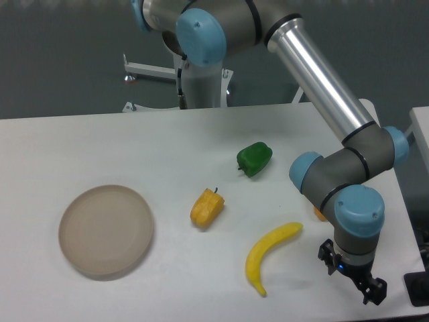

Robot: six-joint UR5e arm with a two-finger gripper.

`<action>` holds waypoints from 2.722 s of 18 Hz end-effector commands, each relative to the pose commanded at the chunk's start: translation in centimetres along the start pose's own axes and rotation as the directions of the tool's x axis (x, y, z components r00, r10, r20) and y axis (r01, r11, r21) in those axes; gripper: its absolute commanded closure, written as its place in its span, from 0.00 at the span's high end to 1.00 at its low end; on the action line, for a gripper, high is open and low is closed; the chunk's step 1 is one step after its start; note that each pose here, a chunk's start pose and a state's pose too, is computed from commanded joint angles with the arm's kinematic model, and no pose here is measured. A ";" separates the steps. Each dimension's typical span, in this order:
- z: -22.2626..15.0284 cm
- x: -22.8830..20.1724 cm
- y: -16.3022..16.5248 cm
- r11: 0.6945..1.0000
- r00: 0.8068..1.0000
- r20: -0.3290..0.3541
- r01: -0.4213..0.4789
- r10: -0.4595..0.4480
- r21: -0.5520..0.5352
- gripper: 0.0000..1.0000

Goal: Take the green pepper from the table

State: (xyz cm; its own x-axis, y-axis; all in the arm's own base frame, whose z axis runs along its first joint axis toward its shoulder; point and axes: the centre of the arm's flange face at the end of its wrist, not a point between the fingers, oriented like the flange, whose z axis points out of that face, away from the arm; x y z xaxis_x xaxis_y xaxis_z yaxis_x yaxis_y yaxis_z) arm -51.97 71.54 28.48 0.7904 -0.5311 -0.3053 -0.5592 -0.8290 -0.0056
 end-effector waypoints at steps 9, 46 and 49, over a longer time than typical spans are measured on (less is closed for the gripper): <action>-7.8 4.4 0.9 1.000 0.984 -0.179 -0.011 0.010 -0.005 1.00; -8.1 27.2 11.8 0.984 0.865 -0.496 0.141 -0.069 0.109 1.00; -8.0 27.7 11.7 0.983 0.861 -0.504 0.145 -0.069 0.113 1.00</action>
State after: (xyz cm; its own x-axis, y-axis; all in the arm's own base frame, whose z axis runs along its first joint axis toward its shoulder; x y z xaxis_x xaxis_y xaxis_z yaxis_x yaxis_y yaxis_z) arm -34.58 45.73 27.55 0.8452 -0.4882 0.2174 -0.4634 -0.8721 -0.1570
